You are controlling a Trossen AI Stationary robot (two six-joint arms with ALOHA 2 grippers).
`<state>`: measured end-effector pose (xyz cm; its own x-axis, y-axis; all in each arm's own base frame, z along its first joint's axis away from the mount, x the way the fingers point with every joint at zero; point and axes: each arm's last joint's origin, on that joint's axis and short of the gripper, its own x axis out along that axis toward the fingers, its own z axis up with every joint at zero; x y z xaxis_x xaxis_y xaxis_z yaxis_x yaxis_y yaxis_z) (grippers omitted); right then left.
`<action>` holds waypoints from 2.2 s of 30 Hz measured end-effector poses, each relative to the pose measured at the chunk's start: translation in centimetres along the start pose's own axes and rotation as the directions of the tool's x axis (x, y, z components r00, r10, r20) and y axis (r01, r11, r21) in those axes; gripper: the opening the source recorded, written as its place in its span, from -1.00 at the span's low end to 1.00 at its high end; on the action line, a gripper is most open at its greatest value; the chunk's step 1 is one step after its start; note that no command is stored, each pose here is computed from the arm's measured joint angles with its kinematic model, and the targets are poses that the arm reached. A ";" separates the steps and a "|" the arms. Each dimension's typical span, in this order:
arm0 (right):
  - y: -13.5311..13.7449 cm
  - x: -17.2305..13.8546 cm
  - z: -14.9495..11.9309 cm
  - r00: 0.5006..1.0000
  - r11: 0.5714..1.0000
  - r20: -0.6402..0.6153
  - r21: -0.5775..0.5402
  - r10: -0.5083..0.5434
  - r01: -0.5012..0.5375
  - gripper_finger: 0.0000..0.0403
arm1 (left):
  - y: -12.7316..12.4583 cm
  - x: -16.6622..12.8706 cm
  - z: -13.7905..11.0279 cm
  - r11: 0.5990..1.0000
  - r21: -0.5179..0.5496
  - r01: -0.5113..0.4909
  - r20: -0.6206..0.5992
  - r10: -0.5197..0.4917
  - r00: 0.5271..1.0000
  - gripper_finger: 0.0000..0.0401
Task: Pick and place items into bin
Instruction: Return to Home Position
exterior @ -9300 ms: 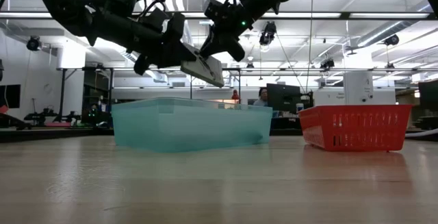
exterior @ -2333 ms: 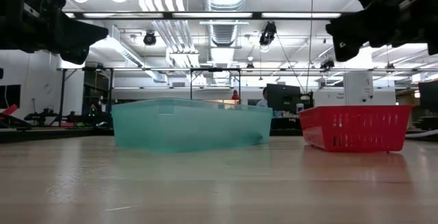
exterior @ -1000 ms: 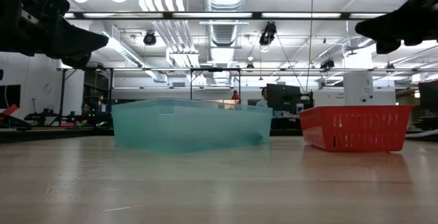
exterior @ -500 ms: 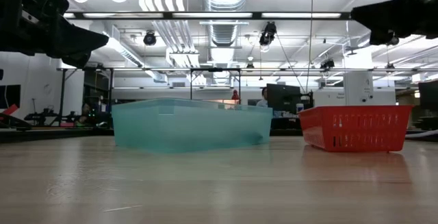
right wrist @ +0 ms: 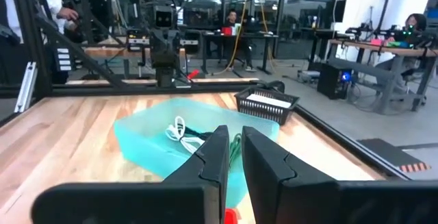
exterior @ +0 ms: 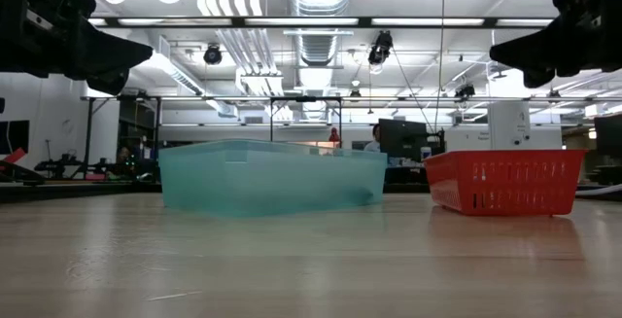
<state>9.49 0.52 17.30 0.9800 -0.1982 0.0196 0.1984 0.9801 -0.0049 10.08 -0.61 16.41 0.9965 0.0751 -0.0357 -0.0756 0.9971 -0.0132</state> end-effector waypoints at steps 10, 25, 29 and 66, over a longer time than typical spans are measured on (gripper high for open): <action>0.1 0.2 -0.2 1.000 1.000 -0.026 -0.016 -0.002 0.002 -0.85 | -0.1 0.1 -0.1 1.000 0.010 0.016 -0.004 -0.016 1.000 -1.00; 0.1 0.2 -0.2 1.000 0.995 -0.028 -0.103 -0.002 -0.001 -0.84 | -0.2 0.4 -0.1 0.999 0.028 0.040 -0.012 -0.039 0.999 -1.00; 0.1 0.2 -0.2 1.000 0.995 -0.030 -0.104 -0.002 -0.001 -0.84 | -0.2 0.4 0.1 0.999 0.020 0.044 0.013 -0.045 0.999 -1.00; 0.1 0.2 -0.2 1.000 0.995 -0.030 -0.104 -0.002 -0.001 -0.84 | -0.3 0.2 -0.3 0.995 0.001 0.104 -0.016 -0.104 0.994 -1.00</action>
<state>9.71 0.55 17.06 0.9797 -0.2004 -0.0102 0.1982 0.9741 -0.1091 10.24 -0.92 16.14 0.9983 -0.0292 -0.0500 0.0285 0.9995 -0.0154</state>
